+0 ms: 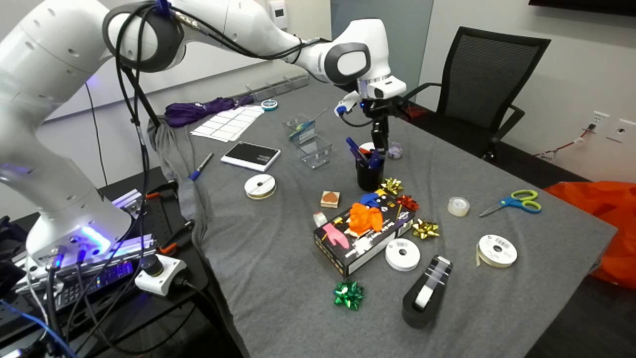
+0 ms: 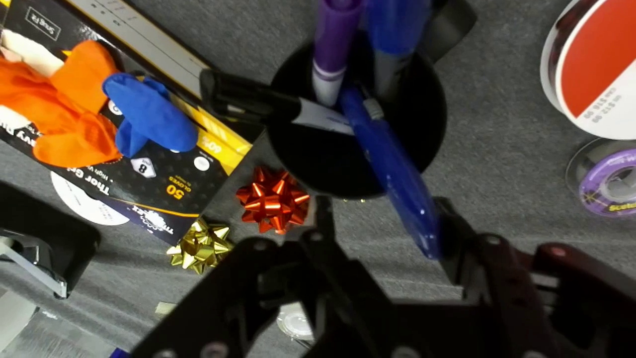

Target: Remove the blue object from the black mug and put it on the table.

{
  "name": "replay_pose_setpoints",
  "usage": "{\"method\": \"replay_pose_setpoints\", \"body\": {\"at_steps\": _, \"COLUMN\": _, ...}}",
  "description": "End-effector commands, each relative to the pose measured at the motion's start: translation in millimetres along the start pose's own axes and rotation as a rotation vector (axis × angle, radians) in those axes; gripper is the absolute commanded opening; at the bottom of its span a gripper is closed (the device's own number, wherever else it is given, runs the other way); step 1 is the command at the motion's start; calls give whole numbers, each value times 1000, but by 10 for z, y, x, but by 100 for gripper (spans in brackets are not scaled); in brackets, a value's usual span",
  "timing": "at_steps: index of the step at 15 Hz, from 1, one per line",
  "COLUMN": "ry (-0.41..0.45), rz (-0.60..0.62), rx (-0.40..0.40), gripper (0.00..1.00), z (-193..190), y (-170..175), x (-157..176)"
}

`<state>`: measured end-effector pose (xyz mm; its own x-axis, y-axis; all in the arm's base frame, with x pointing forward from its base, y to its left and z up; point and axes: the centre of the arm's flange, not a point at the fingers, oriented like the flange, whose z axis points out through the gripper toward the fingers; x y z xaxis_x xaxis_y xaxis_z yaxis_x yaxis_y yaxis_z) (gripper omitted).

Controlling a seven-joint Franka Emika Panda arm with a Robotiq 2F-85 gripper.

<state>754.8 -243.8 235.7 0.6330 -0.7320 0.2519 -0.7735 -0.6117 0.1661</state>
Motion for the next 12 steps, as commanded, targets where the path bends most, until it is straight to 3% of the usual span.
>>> {"method": "replay_pose_setpoints", "body": {"at_steps": 1, "ry": 9, "rz": -11, "rx": -20, "gripper": 23, "z": 15, "y": -49, "x": 120}}
{"method": "replay_pose_setpoints", "body": {"at_steps": 4, "ry": 11, "rz": -13, "rx": -14, "gripper": 1, "z": -11, "y": -35, "x": 123}}
{"method": "replay_pose_setpoints", "body": {"at_steps": 12, "ry": -5, "rz": -52, "rx": -10, "gripper": 4, "z": -262, "y": 96, "x": 132}}
